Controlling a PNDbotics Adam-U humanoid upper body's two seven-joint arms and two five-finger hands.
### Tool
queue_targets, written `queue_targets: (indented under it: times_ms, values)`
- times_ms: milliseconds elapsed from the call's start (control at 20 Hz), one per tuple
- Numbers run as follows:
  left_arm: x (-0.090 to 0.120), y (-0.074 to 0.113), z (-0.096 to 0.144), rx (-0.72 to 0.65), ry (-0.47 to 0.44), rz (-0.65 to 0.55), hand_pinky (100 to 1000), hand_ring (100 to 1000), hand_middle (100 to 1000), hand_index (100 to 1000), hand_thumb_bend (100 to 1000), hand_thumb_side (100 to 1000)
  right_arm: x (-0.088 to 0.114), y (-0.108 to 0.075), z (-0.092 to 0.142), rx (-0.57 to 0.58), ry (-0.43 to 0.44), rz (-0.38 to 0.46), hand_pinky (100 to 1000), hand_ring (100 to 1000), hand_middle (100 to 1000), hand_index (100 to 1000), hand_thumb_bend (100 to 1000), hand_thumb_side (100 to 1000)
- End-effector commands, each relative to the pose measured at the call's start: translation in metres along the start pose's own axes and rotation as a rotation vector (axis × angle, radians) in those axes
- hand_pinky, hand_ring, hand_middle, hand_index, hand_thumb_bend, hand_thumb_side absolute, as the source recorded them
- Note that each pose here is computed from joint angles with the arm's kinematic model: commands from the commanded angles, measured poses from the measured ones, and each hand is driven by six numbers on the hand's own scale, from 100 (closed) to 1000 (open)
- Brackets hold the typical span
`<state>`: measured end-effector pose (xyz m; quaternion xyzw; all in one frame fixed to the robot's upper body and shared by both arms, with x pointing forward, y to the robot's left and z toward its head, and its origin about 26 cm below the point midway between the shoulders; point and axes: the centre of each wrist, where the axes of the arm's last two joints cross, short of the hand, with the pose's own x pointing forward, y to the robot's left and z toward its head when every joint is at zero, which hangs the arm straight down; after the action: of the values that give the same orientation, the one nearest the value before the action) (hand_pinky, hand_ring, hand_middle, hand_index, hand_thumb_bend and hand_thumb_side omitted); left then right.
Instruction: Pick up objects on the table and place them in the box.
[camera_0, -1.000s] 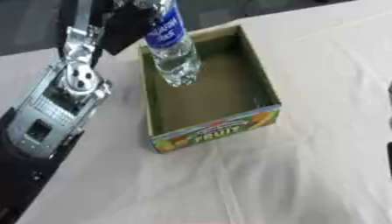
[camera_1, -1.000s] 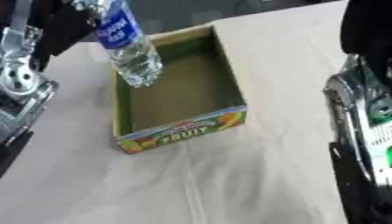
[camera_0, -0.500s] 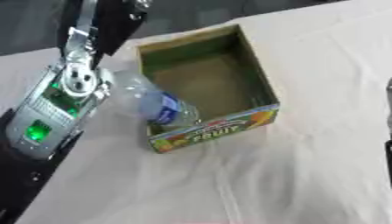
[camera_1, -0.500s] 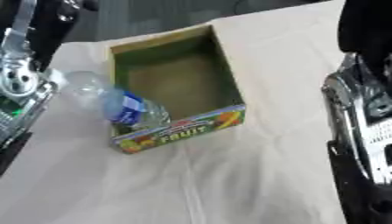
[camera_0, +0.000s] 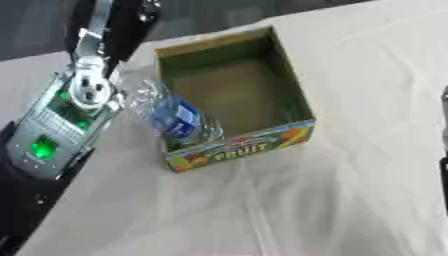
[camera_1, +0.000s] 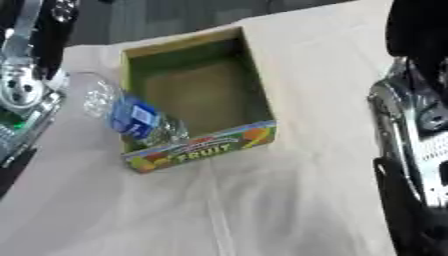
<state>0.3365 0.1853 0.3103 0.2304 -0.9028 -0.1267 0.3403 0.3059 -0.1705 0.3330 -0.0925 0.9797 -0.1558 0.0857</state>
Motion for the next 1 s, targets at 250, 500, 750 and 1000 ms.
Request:
queue_targets:
  times_ms: [250, 500, 750, 1000]
  values:
    - [0.020, 0.029, 0.015, 0.181, -0.181, 0.047, 764, 806, 1000, 943, 240, 1000, 0.003, 0.002, 0.000, 0.010, 0.004, -0.010, 763, 890, 924, 930, 100, 1000]
    - [0.007, 0.040, 0.022, 0.246, -0.240, 0.022, 823, 828, 1000, 952, 311, 1000, 0.003, 0.000, 0.002, 0.011, 0.018, -0.007, 762, 893, 924, 931, 100, 1000]
    - [0.000, 0.049, 0.024, 0.267, -0.325, 0.004, 833, 844, 1000, 950, 287, 1000, 0.003, -0.001, 0.004, 0.010, 0.028, -0.004, 762, 894, 924, 932, 100, 1000]
    - [-0.004, 0.054, 0.025, 0.294, -0.458, 0.002, 840, 851, 1000, 946, 319, 1000, 0.003, 0.000, 0.005, 0.005, 0.031, -0.004, 762, 895, 924, 932, 100, 1000]
